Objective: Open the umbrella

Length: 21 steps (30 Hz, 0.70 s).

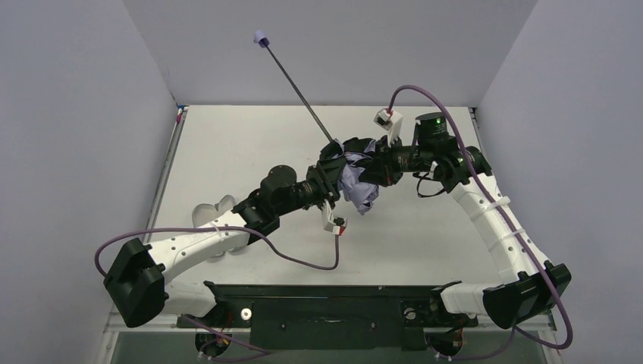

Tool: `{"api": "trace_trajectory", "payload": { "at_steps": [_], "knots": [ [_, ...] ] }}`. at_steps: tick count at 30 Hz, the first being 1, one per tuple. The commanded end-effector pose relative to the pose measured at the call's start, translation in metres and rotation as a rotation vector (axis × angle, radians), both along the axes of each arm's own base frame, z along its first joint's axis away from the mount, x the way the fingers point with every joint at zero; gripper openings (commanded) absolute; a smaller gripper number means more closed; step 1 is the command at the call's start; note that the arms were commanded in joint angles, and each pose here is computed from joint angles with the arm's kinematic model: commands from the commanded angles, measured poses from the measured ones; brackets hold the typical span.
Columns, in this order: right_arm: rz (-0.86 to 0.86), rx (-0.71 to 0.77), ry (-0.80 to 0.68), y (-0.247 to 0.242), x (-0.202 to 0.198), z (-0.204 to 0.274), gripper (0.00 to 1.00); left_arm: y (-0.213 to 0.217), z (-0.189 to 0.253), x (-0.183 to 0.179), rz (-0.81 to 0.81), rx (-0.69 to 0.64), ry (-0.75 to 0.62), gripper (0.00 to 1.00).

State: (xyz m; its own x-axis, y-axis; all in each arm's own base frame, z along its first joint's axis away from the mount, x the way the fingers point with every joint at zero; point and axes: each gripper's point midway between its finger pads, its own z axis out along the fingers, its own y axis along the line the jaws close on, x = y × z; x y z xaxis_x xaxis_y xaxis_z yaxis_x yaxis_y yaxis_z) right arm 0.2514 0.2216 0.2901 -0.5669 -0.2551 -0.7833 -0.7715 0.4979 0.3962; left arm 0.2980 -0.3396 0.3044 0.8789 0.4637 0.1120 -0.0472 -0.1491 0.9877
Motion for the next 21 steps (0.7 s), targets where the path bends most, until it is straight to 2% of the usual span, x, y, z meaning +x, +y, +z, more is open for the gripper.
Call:
{"api": "trace_trajectory", "payload": {
  "at_steps": [1,3,4,5,6,7,8,9,11,15,19,20,21],
  "knots": [
    [0.089,0.028,0.033,0.006,-0.025,0.005,0.0,0.024,0.101,0.006,0.079,-0.304,-0.181,0.02],
    [0.057,0.048,0.011,0.004,-0.018,0.012,0.0,0.028,0.094,0.008,0.095,-0.296,-0.165,0.13],
    [0.025,0.073,-0.001,0.003,-0.009,0.018,0.0,0.03,0.091,0.009,0.104,-0.294,-0.157,0.25],
    [0.006,0.086,-0.009,0.001,-0.006,0.021,0.0,0.031,0.086,0.01,0.112,-0.292,-0.136,0.33],
    [-0.029,0.12,-0.035,0.0,0.003,0.031,0.0,0.035,0.083,0.011,0.127,-0.29,-0.121,0.48],
    [-0.054,0.136,-0.049,-0.002,0.006,0.035,0.0,0.037,0.074,0.014,0.141,-0.285,-0.08,0.55],
    [-0.094,0.175,-0.077,-0.003,0.016,0.046,0.0,0.043,0.075,0.014,0.16,-0.295,-0.063,0.67],
    [-0.112,0.193,-0.09,-0.005,0.018,0.05,0.0,0.048,0.064,0.018,0.179,-0.292,-0.002,0.7],
    [-0.159,0.242,-0.118,-0.008,0.027,0.063,0.0,0.063,0.057,0.021,0.224,-0.308,0.085,0.87],
    [-0.211,0.301,-0.161,-0.012,0.04,0.081,0.0,0.093,0.037,0.025,0.291,-0.367,0.294,0.95],
    [-0.218,0.325,-0.178,-0.012,0.047,0.083,0.0,0.121,0.007,0.025,0.351,-0.446,0.593,0.97],
    [-0.221,0.322,-0.174,-0.012,0.048,0.081,0.0,0.13,-0.007,0.026,0.399,-0.5,0.725,0.97],
    [-0.219,0.324,-0.183,-0.012,0.048,0.081,0.0,0.13,-0.003,0.026,0.397,-0.539,0.791,0.97]
  ]
}}
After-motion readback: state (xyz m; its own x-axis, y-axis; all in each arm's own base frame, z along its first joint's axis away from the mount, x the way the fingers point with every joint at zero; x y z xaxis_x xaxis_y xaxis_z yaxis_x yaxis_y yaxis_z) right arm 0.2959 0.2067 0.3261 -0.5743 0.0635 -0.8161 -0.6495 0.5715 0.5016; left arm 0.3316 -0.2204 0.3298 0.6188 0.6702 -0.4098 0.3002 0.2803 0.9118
